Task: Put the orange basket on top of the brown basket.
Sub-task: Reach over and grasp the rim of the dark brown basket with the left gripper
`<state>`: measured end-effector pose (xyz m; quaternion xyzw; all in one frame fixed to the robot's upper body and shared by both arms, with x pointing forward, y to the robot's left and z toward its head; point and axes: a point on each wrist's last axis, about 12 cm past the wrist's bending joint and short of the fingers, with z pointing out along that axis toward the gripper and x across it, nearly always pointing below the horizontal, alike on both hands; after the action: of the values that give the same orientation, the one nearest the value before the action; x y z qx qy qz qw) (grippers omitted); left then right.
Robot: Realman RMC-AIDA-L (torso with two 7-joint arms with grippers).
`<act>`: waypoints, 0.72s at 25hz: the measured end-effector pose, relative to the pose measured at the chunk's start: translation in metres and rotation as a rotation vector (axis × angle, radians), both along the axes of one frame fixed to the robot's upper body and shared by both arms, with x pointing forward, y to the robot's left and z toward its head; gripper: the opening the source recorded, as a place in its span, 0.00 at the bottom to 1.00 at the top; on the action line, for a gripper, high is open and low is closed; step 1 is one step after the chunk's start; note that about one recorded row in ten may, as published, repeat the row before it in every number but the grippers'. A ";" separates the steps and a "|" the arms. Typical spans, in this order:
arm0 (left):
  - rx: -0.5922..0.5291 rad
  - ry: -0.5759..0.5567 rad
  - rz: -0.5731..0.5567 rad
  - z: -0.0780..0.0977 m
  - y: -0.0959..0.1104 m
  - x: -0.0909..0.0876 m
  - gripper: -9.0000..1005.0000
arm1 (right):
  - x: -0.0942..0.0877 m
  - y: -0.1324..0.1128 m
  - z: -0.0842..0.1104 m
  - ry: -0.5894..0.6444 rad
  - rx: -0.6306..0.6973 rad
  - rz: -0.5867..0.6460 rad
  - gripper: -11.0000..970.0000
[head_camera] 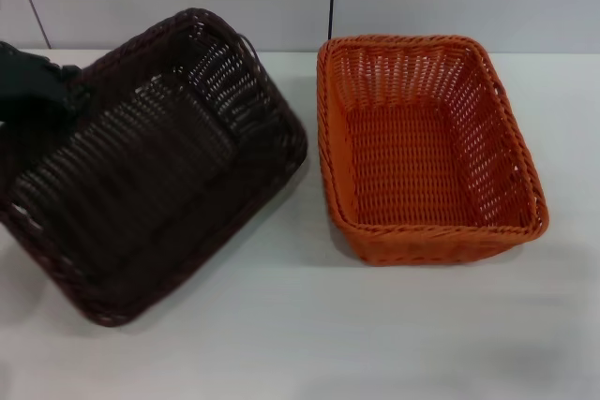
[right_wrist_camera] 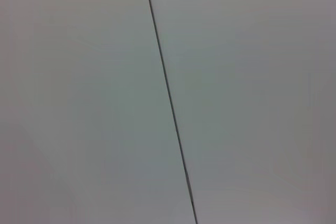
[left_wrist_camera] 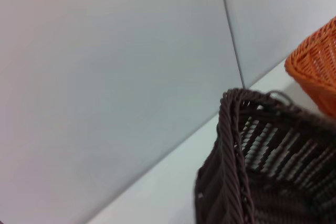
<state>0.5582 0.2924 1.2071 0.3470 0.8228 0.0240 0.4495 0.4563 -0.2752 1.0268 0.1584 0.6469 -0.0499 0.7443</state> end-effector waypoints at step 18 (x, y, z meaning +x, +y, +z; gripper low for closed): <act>0.101 -0.128 -0.085 0.048 0.009 -0.014 0.16 | -0.006 0.015 0.005 -0.035 0.027 0.027 0.72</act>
<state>0.5437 0.3014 1.2546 0.4016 0.7747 0.0685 0.4836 0.4499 -0.2604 1.0317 0.1605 0.6365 -0.0282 0.7539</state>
